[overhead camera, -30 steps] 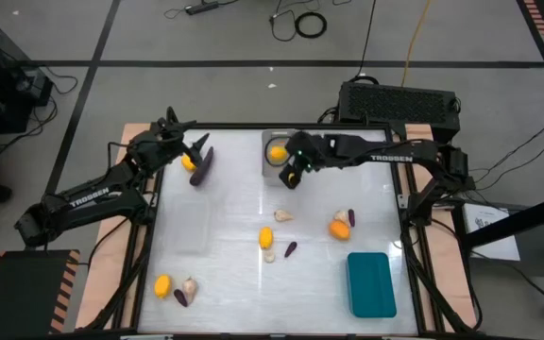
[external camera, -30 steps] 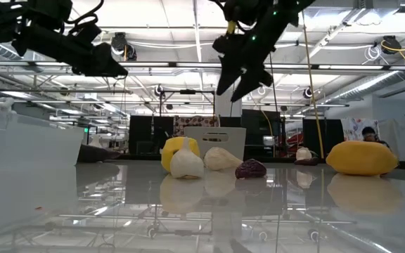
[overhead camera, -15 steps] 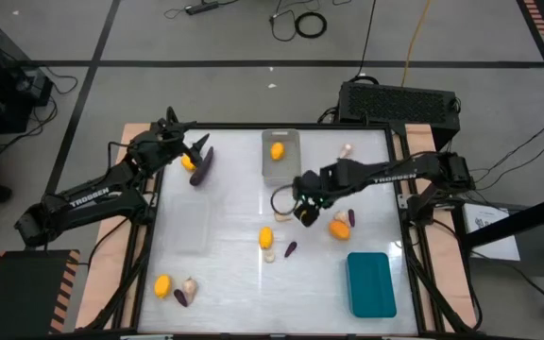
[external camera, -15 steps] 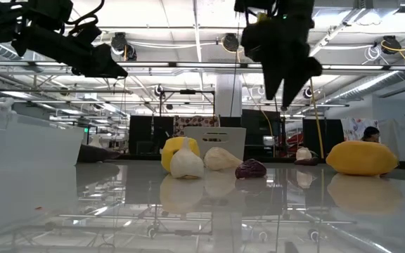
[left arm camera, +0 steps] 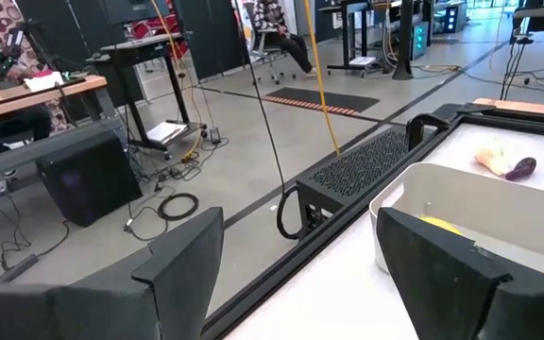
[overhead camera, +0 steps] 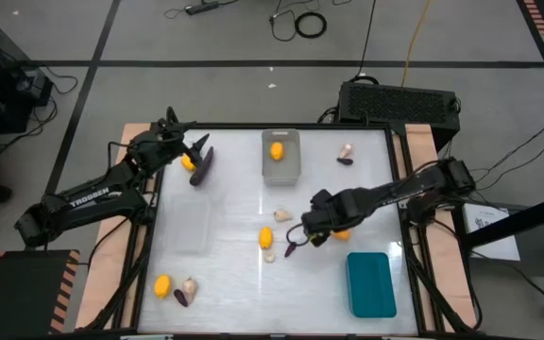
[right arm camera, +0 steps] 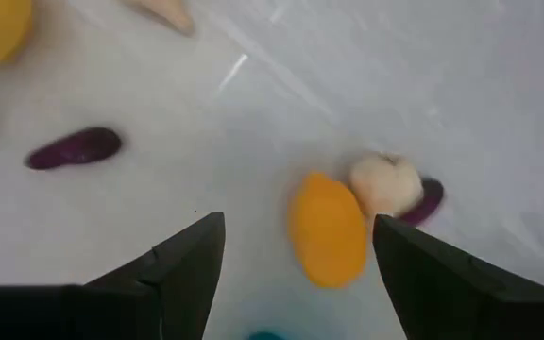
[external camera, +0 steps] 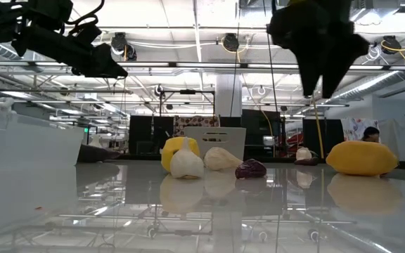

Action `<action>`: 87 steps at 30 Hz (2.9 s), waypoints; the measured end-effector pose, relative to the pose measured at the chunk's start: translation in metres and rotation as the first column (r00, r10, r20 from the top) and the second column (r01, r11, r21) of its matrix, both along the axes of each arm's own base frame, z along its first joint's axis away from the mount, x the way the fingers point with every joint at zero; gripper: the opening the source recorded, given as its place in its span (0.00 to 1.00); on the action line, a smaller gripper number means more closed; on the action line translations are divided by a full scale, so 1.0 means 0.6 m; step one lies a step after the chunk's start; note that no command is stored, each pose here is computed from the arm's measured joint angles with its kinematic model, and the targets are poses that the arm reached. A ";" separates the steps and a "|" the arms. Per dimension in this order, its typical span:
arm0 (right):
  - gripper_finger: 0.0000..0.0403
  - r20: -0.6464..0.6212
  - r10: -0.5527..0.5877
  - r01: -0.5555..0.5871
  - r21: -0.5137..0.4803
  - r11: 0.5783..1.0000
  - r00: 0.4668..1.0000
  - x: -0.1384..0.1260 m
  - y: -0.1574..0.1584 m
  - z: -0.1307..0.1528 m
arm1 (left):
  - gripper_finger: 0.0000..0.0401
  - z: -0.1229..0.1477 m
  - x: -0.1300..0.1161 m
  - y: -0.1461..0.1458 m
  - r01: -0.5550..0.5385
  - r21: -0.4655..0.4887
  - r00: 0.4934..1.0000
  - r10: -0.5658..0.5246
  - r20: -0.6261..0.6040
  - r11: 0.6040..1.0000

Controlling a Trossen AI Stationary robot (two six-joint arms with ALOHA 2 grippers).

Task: Sort produce into baskets
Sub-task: Put the lemon into the gray bin

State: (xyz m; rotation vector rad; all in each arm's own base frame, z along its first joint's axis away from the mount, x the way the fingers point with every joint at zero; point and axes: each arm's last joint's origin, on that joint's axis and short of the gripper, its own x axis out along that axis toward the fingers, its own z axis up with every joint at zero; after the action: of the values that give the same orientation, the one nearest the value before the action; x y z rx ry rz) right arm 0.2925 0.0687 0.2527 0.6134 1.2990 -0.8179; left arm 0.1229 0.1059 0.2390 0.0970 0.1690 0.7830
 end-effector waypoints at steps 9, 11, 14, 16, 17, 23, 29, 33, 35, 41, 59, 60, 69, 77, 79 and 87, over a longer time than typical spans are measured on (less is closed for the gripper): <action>0.65 -0.003 -0.044 0.044 -0.028 0.999 0.999 -0.005 0.005 0.000 | 0.72 0.000 0.000 0.000 0.000 0.000 1.000 0.000 0.002 1.000; 0.65 0.006 -0.037 0.038 -0.042 0.998 0.999 -0.004 0.005 0.000 | 0.72 -0.001 0.000 0.000 0.008 -0.006 1.000 -0.008 -0.003 1.000; 0.66 0.052 -0.004 0.008 -0.075 0.997 0.999 0.005 0.000 0.001 | 0.72 -0.001 0.001 -0.001 0.037 -0.012 0.999 -0.037 -0.001 0.999; 0.69 0.089 0.030 -0.023 -0.081 0.996 0.996 0.013 -0.003 0.002 | 0.72 -0.002 0.001 -0.002 0.050 -0.022 0.999 -0.050 0.004 0.999; 0.71 0.111 0.051 -0.042 -0.079 0.996 0.993 0.018 -0.005 0.002 | 0.72 -0.003 0.002 -0.002 0.053 -0.035 0.999 -0.053 0.009 0.998; 0.85 0.137 0.147 -0.142 -0.048 0.989 0.980 0.031 -0.017 0.003 | 0.72 -0.005 0.002 -0.003 0.065 -0.050 0.998 -0.065 0.001 0.997; 0.88 -0.031 0.051 -0.053 -0.053 0.997 0.998 0.001 -0.021 0.000 | 0.72 -0.006 0.002 -0.003 0.068 -0.070 0.998 -0.067 0.021 0.995; 0.88 -0.090 -0.029 0.026 -0.036 0.999 0.996 -0.014 -0.011 0.001 | 0.72 -0.004 0.003 -0.004 0.083 -0.065 0.996 -0.081 0.029 0.994; 0.88 -0.103 -0.052 0.049 -0.027 0.998 0.993 -0.018 -0.005 -0.004 | 0.72 -0.004 0.002 -0.004 0.083 -0.065 0.996 -0.082 0.028 0.994; 0.88 -0.169 -0.075 0.069 -0.042 0.997 0.983 -0.038 -0.002 -0.051 | 0.72 -0.004 0.003 -0.004 0.084 -0.059 0.996 -0.083 0.027 0.995; 0.87 -0.113 -0.030 0.041 0.089 0.995 0.993 -0.053 -0.002 -0.146 | 0.72 -0.001 0.003 -0.003 0.085 -0.045 0.996 -0.084 0.037 0.995; 0.86 -0.108 -0.029 0.039 0.091 0.995 0.994 -0.052 -0.002 -0.146 | 0.72 -0.001 0.003 -0.003 0.085 -0.045 0.996 -0.084 0.036 0.995; 0.58 -0.118 0.001 0.022 0.196 0.980 0.993 -0.047 -0.007 -0.146 | 0.72 -0.002 0.003 -0.003 0.085 -0.048 0.996 -0.083 0.033 0.995; 0.39 -0.024 0.134 -0.126 0.204 0.971 0.991 -0.014 -0.023 -0.110 | 0.72 -0.006 0.002 -0.004 0.084 -0.066 0.996 -0.083 0.013 0.994; 0.39 0.024 0.179 -0.180 0.201 0.963 0.984 0.001 -0.029 -0.091 | 0.72 -0.008 0.002 -0.004 0.083 -0.078 0.997 -0.083 0.003 0.993; 0.49 0.172 0.353 -0.327 -0.164 0.931 0.920 0.060 -0.087 -0.005 | 0.72 -0.013 0.002 -0.005 0.084 -0.096 0.996 -0.086 -0.017 0.992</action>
State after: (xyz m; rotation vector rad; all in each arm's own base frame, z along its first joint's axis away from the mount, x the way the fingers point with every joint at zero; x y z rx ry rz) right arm 0.3285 0.0166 0.2497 0.3382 1.1167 -0.5341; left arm 0.1238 0.1031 0.2314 0.0218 0.2208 0.6884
